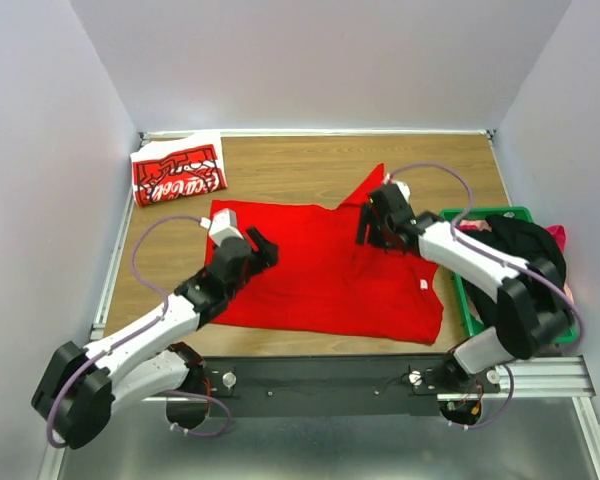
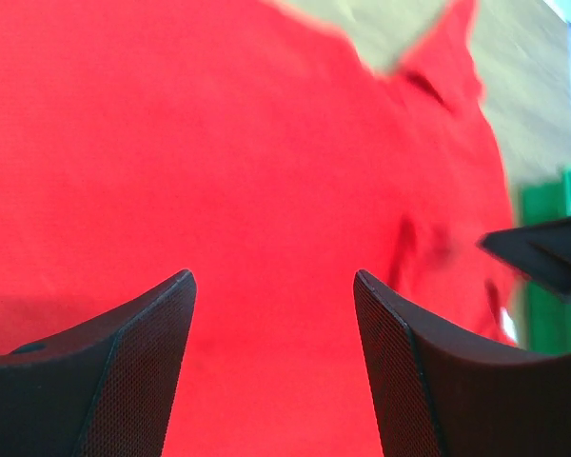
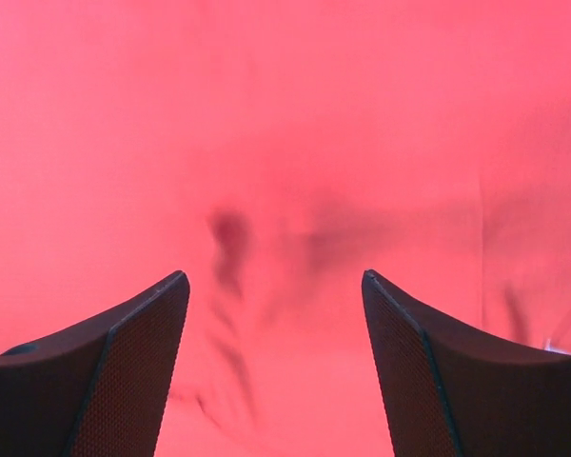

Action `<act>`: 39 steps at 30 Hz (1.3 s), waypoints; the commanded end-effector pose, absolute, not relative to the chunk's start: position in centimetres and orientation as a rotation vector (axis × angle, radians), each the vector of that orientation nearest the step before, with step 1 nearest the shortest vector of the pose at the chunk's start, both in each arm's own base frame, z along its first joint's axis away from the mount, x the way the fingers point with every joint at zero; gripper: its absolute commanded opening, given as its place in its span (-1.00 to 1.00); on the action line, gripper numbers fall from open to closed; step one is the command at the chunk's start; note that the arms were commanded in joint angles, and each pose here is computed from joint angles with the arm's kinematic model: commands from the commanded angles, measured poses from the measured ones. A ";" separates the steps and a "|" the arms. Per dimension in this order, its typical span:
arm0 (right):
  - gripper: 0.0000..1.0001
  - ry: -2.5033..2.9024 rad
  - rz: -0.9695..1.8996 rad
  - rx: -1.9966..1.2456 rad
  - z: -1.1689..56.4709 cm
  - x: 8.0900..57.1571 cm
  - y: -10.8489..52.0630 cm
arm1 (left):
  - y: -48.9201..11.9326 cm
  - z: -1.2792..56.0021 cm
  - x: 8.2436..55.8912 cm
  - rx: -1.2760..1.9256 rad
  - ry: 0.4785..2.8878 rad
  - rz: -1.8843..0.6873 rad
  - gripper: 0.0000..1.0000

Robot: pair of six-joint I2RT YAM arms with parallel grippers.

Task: Fold and stack the t-shirts
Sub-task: Fold the tshirt

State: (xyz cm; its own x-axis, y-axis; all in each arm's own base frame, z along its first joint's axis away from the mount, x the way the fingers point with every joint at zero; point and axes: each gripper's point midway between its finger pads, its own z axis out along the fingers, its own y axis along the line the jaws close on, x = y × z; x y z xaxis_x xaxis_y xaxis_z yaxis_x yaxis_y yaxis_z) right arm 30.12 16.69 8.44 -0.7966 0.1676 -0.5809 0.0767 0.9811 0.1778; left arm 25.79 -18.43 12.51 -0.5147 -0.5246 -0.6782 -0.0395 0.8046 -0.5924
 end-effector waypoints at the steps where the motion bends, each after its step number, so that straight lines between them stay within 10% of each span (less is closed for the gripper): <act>1: 0.56 2.404 0.045 0.135 9.9 36.3 15.4 | -15.6 14.6 30.3 -0.334 1.968 -0.485 0.51; 13: 0.20 2.413 0.155 0.155 7.0 49.4 14.1 | -10.4 16.1 40.2 -0.298 1.952 -0.318 0.51; 39: -0.04 2.495 0.169 0.176 2.9 49.7 13.4 | -5.6 14.3 41.6 -0.334 1.999 -0.181 0.52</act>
